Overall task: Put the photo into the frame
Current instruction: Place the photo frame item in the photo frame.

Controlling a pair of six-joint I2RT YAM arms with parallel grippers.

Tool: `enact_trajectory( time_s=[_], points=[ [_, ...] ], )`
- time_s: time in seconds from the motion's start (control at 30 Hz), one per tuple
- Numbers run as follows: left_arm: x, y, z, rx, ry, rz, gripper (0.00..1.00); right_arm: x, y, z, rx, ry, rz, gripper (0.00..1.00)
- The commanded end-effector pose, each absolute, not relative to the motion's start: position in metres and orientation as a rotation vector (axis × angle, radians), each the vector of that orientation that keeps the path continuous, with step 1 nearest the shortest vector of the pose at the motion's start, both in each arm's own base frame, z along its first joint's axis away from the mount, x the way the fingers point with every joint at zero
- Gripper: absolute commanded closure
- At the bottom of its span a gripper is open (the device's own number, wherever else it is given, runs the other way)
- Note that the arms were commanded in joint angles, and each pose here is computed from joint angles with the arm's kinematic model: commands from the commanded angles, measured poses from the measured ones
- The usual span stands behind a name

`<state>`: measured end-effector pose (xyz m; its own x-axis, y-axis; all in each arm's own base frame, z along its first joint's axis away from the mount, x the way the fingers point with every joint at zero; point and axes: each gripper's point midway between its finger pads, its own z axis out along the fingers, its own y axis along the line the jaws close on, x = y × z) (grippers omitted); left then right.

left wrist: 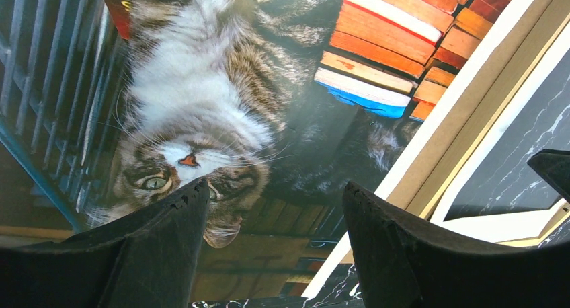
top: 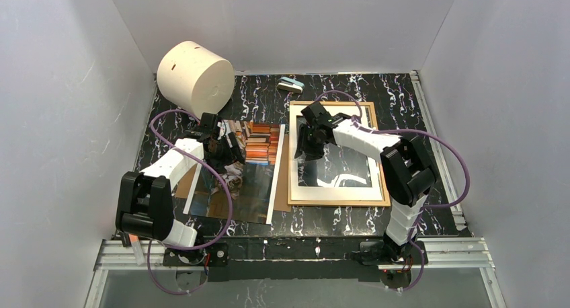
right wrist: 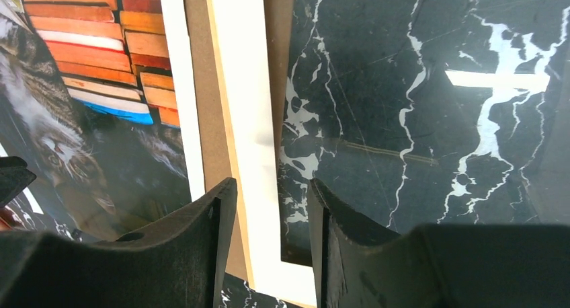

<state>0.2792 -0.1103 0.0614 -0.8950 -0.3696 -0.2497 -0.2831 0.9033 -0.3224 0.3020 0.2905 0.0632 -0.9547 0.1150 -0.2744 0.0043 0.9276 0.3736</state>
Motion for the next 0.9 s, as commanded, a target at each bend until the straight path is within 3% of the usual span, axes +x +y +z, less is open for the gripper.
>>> enact_trajectory(
  time_s=[0.0, 0.2, 0.53, 0.67, 0.87],
  points=[
    [0.281, -0.11, 0.066, -0.471, 2.765, -0.396, 0.3, 0.307, 0.286, 0.077, 0.093, 2.754, 0.566, 0.48],
    [0.281, -0.113, 0.068, -0.463, 2.759, -0.431, 0.3, 0.306, 0.299, 0.082, -0.02, 2.726, 0.679, 0.41],
    [0.279, -0.114, 0.065, -0.48, 2.763, -0.435, 0.29, 0.32, 0.317, 0.055, -0.121, 2.812, 0.639, 0.42],
    [0.278, -0.113, 0.064, -0.481, 2.764, -0.432, 0.3, 0.321, 0.315, 0.046, -0.096, 2.841, 0.586, 0.47],
    [0.279, -0.113, 0.065, -0.482, 2.761, -0.428, 0.3, 0.32, 0.301, 0.041, -0.006, 2.843, 0.492, 0.66]
  ],
)
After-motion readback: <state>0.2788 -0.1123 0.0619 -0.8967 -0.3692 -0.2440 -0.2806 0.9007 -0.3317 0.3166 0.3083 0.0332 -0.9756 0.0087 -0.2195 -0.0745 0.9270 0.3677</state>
